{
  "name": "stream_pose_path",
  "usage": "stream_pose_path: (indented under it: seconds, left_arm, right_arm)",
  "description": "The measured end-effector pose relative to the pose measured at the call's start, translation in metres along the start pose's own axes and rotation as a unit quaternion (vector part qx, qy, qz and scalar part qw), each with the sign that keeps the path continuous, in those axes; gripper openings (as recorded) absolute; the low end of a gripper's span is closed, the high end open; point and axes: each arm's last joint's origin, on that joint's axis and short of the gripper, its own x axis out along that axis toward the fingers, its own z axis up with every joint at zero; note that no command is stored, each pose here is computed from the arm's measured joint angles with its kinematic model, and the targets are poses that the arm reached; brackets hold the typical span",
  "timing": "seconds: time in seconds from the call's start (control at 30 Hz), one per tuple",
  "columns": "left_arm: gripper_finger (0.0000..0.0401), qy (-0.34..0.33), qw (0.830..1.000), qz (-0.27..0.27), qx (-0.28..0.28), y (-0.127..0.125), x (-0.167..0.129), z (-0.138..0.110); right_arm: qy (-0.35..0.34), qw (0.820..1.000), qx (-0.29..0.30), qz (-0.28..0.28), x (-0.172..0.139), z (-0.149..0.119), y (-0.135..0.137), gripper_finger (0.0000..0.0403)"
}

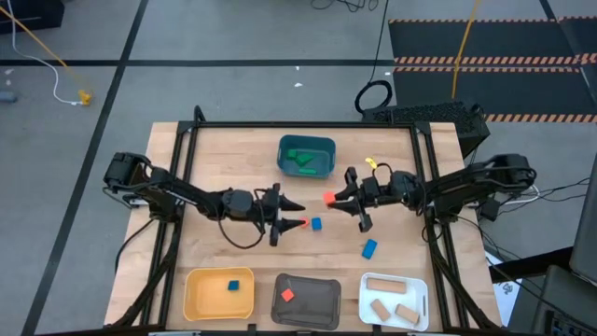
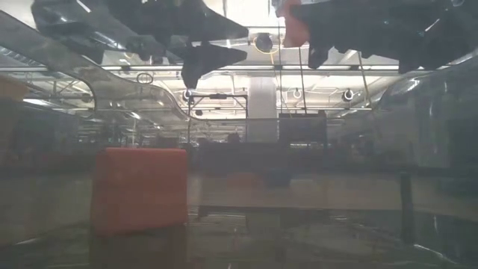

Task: Sort & place blocks by color
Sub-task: Put the top orange block into the black bin

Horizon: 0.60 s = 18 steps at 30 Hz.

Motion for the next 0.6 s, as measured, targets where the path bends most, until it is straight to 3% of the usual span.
stream_pose_path:
  seconds: [0.3, 0.6]
  left_arm:
    - [0.0293, -0.057, 0.989, 0.032, 0.135, -0.003, 0.005, 0.018]
    - [0.0288, -0.052, 0.984, 0.04, 0.166, -0.006, 0.014, 0.028]
  right_arm:
    - [-0.015, 1.0, -0.001, 0.0, 0.014, -0.001, 0.007, 0.0043]
    - [-0.024, 0.999, -0.021, 0.001, 0.042, 0.004, 0.005, 0.0043]
